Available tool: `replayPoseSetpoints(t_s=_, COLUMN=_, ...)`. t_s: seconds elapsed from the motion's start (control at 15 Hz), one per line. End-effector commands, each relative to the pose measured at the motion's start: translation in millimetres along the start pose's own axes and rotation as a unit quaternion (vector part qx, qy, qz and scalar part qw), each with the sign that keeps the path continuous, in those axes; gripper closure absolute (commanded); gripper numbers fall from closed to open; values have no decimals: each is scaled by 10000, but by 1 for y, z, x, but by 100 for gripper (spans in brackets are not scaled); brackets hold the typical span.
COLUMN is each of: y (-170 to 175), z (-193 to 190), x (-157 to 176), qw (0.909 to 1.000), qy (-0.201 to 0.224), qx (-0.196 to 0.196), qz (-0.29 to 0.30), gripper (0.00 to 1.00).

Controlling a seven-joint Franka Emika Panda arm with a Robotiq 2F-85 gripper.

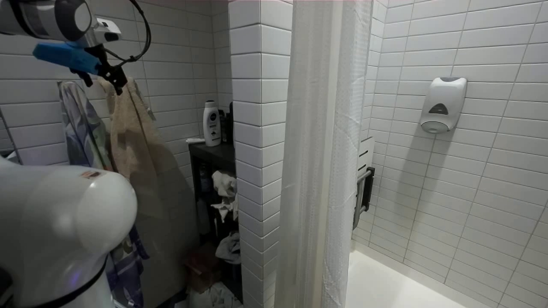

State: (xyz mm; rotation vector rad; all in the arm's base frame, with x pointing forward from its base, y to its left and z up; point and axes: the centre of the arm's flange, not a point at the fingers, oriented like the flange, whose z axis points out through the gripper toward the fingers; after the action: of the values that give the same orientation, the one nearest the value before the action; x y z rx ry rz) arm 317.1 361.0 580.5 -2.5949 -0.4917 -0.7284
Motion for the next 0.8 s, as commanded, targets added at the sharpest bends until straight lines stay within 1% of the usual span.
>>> replayPoseSetpoints(t_s=0.0, y=-26, z=-8, x=0, qw=9993, qy=219, qx=208, qz=-235, gripper=0)
replayPoseSetpoints(t_s=0.13, y=-39, z=-6, x=-4, qw=9984, qy=334, qx=237, qz=-397, gripper=0)
replayPoseSetpoints(t_s=0.27, y=-49, z=-3, x=-7, qw=9966, qy=558, qx=181, qz=-578, gripper=0)
replayPoseSetpoints(t_s=0.53, y=-55, z=-6, x=5, qw=9893, qy=1300, qx=11, qz=-663, gripper=0)
replayPoseSetpoints(t_s=0.6, y=-54, z=-12, x=-4, qw=9927, qy=976, qx=133, qz=-700, gripper=0)
replayPoseSetpoints(t_s=0.73, y=-51, z=-12, x=0, qw=9908, qy=1158, qx=71, qz=-698, gripper=0)
